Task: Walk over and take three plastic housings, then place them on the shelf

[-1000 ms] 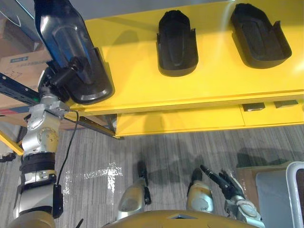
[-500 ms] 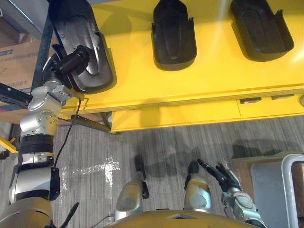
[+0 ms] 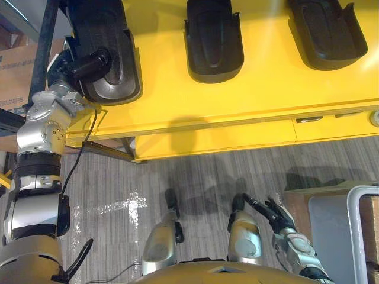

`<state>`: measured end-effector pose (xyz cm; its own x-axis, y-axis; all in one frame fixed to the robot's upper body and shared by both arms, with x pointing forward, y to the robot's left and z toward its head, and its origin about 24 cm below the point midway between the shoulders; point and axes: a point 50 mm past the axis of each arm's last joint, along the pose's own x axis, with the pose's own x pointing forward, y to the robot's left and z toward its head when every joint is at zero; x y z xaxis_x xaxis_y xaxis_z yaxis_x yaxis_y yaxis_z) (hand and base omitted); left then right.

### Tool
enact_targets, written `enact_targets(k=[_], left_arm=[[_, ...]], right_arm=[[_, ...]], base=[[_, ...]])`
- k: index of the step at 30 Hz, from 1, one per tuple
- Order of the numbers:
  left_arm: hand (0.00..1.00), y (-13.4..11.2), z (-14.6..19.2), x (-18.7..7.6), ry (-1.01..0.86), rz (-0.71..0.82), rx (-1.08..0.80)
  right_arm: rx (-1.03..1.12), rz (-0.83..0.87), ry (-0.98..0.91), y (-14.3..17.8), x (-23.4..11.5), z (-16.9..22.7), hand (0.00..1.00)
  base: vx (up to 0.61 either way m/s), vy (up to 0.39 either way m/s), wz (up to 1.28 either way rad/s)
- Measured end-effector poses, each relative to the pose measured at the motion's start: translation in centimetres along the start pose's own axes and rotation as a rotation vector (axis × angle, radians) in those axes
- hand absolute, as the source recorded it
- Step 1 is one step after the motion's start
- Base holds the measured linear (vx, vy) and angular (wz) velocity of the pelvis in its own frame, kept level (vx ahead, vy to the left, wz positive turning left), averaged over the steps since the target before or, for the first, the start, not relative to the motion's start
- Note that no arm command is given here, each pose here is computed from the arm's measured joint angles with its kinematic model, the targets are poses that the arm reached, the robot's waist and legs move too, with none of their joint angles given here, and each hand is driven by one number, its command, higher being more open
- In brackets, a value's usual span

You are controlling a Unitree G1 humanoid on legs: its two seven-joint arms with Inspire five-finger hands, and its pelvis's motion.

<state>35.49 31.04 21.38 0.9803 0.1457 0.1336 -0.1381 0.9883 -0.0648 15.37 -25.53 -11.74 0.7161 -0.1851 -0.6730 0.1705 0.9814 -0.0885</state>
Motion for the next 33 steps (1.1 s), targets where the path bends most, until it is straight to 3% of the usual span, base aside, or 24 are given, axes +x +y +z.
enact_targets(k=[22,33], left_arm=[[1.00,0.3,-0.3,0.5,0.045,0.054,0.203],[1.00,0.4,-1.1,0.3,0.092,0.040,0.303]], right_arm=[[0.043,-0.013,0.002,0.1,0.0,-0.2,1.00],[0.067,-0.031,0.069,0.5,-1.0,-2.5,1.00]], base=[[0.00,-0.001,0.00],[0.01,0.000,0.02]])
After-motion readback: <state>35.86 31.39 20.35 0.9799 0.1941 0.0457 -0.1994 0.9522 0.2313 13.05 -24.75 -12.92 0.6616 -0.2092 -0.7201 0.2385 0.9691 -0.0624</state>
